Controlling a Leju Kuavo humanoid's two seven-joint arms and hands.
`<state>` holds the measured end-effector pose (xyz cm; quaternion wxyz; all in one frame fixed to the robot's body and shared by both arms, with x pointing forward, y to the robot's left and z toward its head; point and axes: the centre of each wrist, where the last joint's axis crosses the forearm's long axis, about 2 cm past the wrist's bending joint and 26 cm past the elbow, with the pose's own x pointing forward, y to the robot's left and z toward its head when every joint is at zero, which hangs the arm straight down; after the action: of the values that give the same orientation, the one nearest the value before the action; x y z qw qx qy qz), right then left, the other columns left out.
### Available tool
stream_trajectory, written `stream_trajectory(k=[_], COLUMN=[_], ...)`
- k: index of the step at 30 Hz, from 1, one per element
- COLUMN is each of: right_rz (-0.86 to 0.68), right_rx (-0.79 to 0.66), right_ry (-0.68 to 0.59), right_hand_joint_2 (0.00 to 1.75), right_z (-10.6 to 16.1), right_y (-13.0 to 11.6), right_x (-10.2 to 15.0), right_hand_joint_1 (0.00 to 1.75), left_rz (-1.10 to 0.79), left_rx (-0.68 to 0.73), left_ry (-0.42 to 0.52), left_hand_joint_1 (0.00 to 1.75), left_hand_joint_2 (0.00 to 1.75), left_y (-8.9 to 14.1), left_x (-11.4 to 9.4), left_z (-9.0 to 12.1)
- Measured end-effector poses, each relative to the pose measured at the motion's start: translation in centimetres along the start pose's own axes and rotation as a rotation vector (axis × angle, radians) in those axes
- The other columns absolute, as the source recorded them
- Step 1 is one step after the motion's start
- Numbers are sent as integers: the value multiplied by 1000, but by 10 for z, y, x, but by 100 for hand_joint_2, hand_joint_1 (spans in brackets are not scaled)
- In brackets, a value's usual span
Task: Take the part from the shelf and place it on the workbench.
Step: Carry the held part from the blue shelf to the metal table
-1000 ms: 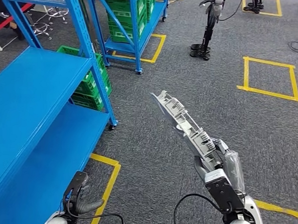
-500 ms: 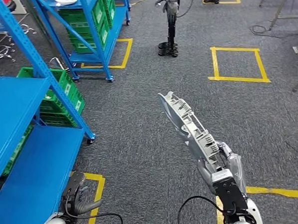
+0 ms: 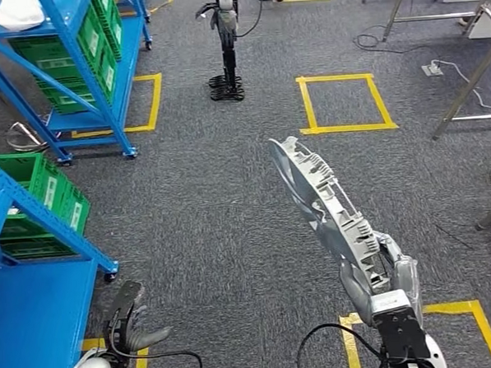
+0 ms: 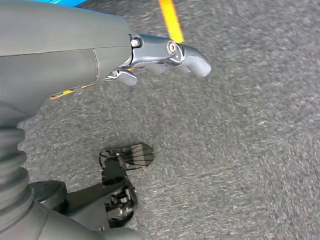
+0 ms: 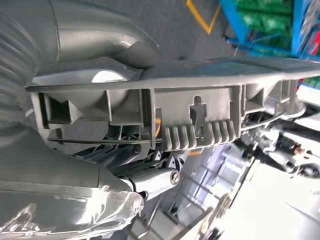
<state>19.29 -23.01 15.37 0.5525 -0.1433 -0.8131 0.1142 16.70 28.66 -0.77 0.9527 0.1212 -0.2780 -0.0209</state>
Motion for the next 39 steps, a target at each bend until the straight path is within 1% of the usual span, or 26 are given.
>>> stream_trajectory(k=[5,12,17,23,29,32,34,36,37,39], right_rz=[-13,-35,-44,-50,-52,-48,-41,-32,-28,-19], right_rx=[-5,7,9,9,-7,-20,-37,-61,-72,-93], right_ry=[-35,-75,-79,-77,-72,-65,-52,-41,-37,-33], right_hand_joint_2=[175,175,175,175,175,175,175,175,175,175], right_z=[0,-2,-2,-1,0,1,1,3,3,4], right_y=[-3,5,8,8,1,-1,-5,-10,-13,-17], right_x=[5,10,10,9,10,10,8,6,5,5], right_hand_joint_1=[175,175,175,175,175,175,175,175,175,175], left_rz=[0,-18,-14,-13,-36,-25,-25,-68,-101,-164], left_rx=[-2,-5,4,4,-9,-11,-12,-20,-33,-72], left_ry=[-10,-20,0,8,-7,-5,14,16,-5,-80], left_hand_joint_1=[0,0,0,0,0,0,0,0,0,0], left_hand_joint_2=[175,175,175,175,175,175,175,175,175,175], left_y=[0,7,13,15,7,5,3,-5,-12,-27], left_x=[0,-7,-14,-16,-5,-5,-4,6,14,29], left_z=[0,0,-1,-1,-1,2,14,41,55,81])
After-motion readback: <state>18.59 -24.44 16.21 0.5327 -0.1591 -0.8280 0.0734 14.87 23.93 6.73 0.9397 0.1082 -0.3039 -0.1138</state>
